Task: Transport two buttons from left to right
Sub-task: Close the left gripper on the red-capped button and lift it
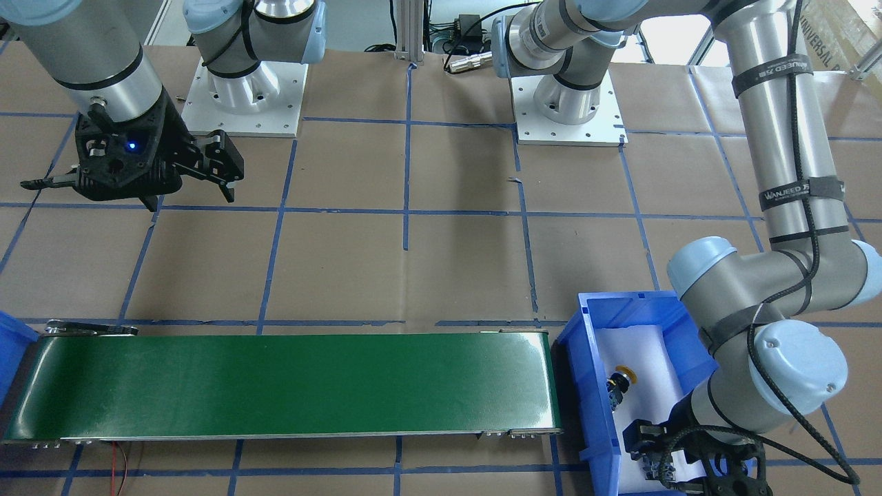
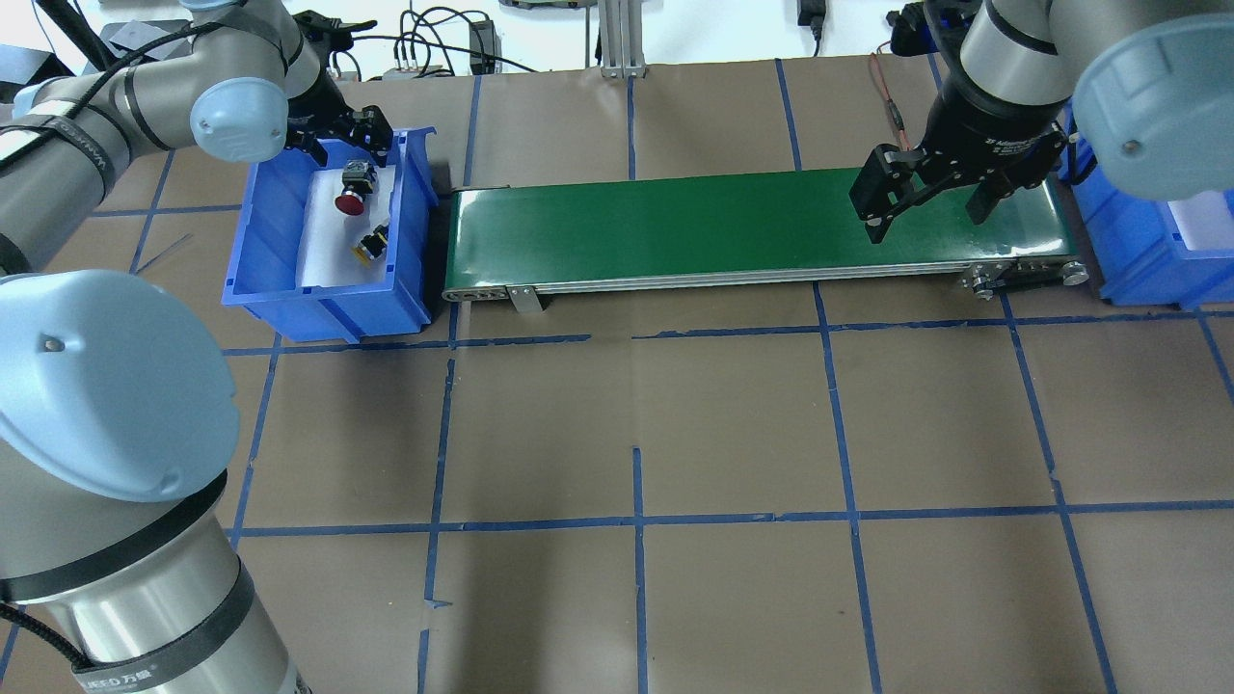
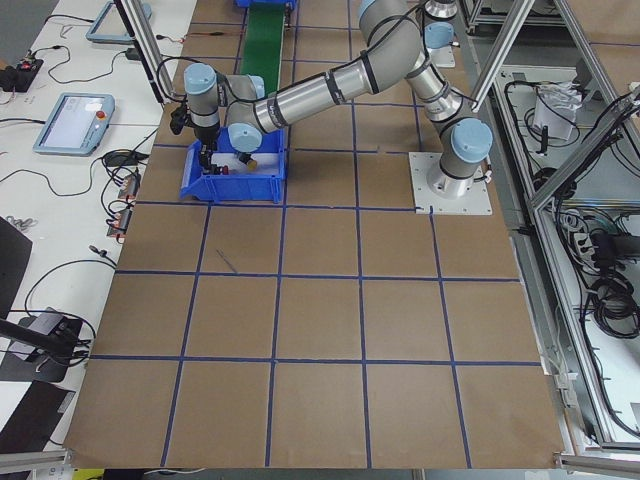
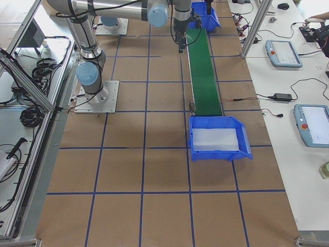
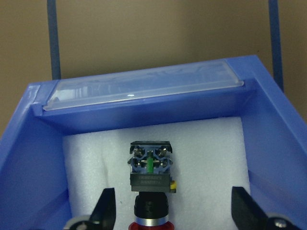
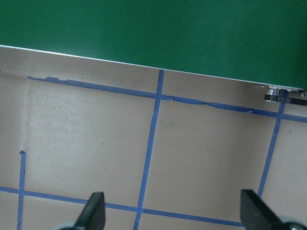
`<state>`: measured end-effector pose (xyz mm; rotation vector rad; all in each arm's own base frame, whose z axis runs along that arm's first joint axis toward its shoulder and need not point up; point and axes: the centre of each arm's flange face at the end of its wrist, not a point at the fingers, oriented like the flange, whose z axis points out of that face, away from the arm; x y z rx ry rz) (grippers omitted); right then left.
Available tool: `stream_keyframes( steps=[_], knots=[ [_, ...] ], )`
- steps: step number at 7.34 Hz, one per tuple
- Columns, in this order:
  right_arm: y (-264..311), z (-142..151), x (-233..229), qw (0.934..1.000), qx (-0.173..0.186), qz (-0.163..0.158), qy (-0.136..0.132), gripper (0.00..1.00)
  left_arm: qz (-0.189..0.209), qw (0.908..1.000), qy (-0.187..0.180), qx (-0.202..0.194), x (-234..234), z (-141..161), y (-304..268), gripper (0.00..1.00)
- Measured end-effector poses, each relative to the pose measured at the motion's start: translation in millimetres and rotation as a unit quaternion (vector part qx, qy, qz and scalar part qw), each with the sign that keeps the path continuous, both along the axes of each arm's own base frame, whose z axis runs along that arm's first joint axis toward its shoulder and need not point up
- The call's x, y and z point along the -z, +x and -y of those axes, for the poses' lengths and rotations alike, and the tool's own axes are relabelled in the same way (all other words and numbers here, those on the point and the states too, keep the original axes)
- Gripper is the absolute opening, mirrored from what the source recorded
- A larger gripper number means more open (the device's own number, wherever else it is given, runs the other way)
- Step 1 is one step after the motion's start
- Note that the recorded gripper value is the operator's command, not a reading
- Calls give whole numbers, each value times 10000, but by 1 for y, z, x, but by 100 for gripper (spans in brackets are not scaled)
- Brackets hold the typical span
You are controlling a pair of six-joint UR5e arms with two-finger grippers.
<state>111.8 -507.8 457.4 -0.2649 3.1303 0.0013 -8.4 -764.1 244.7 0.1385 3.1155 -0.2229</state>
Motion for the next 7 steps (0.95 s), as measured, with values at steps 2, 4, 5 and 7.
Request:
stream_keyframes(
  steps=[2, 4, 5, 7],
  knots=[
    [0, 0, 0, 10000, 0, 0, 0, 100, 16, 9999, 10, 128, 22, 5, 1, 80],
    [0, 0, 0, 10000, 0, 0, 0, 100, 21, 9999, 16, 167, 31, 7, 1, 63],
    [0, 0, 0, 10000, 0, 0, 0, 100, 20, 9999, 24, 167, 33, 7, 2, 35],
    [0, 0, 0, 10000, 0, 0, 2, 100, 25, 9999, 5, 164, 31, 7, 1, 16]
  ],
)
